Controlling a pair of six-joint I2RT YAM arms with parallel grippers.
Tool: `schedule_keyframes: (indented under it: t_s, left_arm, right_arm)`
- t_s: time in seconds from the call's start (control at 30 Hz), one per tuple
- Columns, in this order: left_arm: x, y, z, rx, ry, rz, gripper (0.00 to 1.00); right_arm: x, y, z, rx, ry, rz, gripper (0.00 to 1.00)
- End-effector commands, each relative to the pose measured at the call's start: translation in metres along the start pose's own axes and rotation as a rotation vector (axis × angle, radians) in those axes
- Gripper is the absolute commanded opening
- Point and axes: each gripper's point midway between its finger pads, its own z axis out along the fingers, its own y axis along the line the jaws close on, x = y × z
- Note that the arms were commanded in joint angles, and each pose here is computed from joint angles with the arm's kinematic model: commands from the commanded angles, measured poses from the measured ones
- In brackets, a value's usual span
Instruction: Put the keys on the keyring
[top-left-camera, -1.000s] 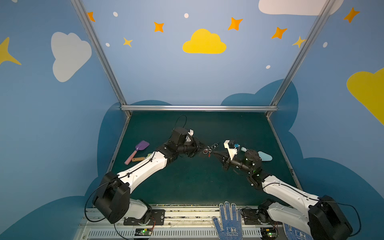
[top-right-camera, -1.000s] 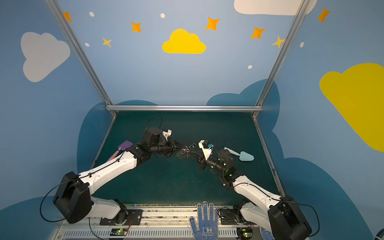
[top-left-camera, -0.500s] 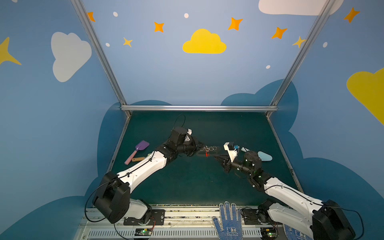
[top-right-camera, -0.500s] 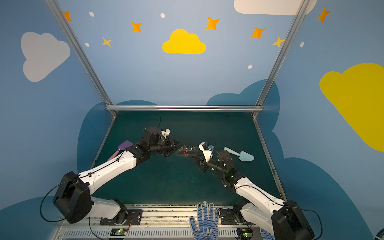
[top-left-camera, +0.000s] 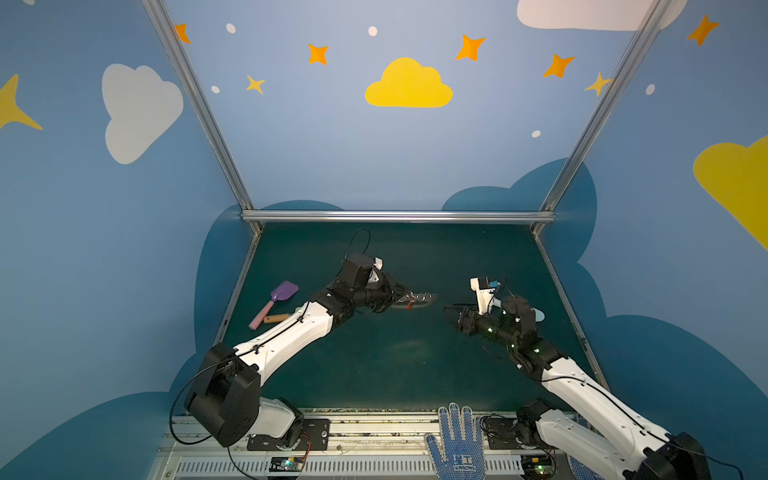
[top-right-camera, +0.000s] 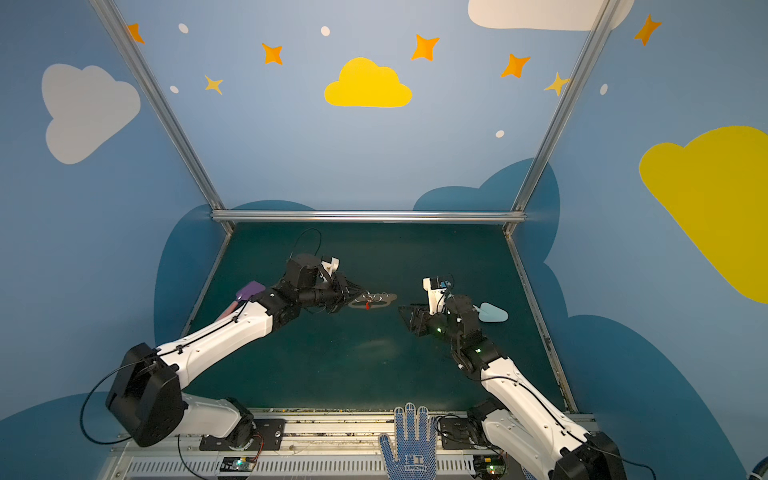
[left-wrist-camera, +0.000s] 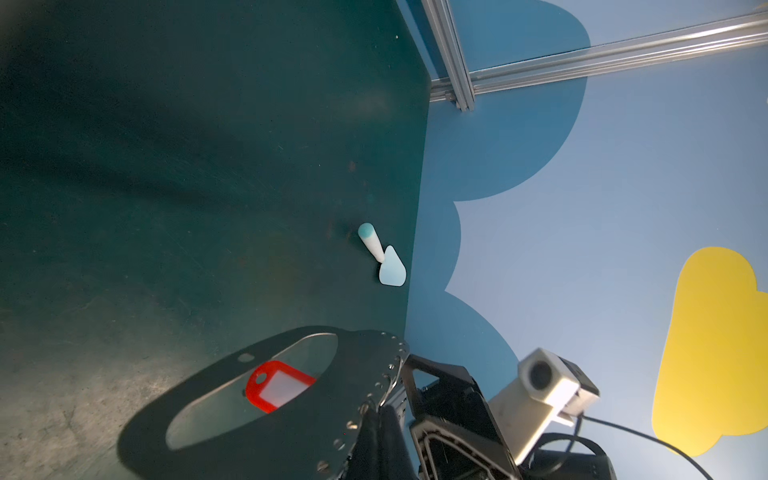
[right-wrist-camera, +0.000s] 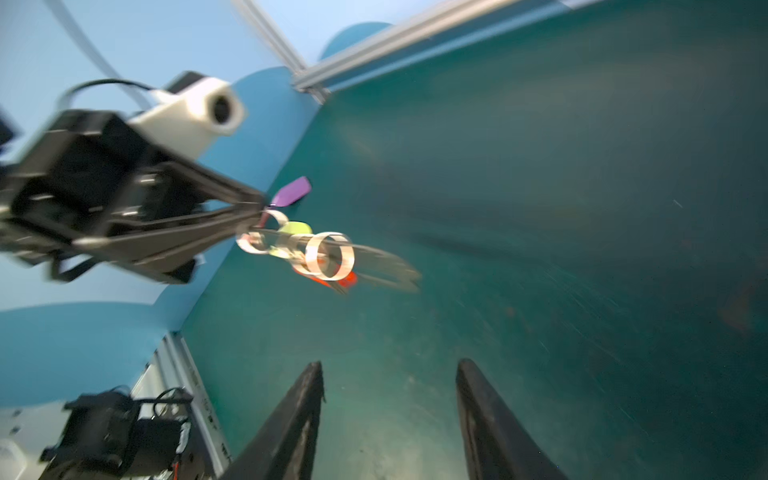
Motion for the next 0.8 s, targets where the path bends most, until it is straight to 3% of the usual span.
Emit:
schedule_keyframes:
  t_s: [0.0,0.1,0.17,0.4,0.47,0.77]
  left_arm:
    - [-0.006,-0.006,-0.004,0.012,-0.015,0.028,0.04]
    - [-0.006,-0.007,-0.006,0.018,-0.015,0.031,0.04]
    - [-0.007,-0.008,-0.007,0.021,-0.015,0.03,0.04]
    - [-0.005,-0.023,-0.011,0.08,0.016,0.037,0.04]
    - [-0.005,-0.029,-0.013,0.099,0.021,0.041,0.04]
    - [0.003,-0.053,-0.018,0.199,0.083,0.05,0.04]
  right_arm:
    - [0.009,-0.006,0.005,-0.002,0.095,0.163,0.58]
    - [0.013,-0.009,0.012,-0.011,0.125,0.132,0.6]
    - [0.013,-0.002,0.015,-0.064,0.123,0.044,0.6]
    - [-0.009,0.004,0.004,-0.116,-0.214,-0.307,0.61]
    - [-0.011,0.009,0.004,-0.132,-0.22,-0.361,0.61]
    - [-0.026,0.032,0.011,-0.245,-0.303,-0.454,0.61]
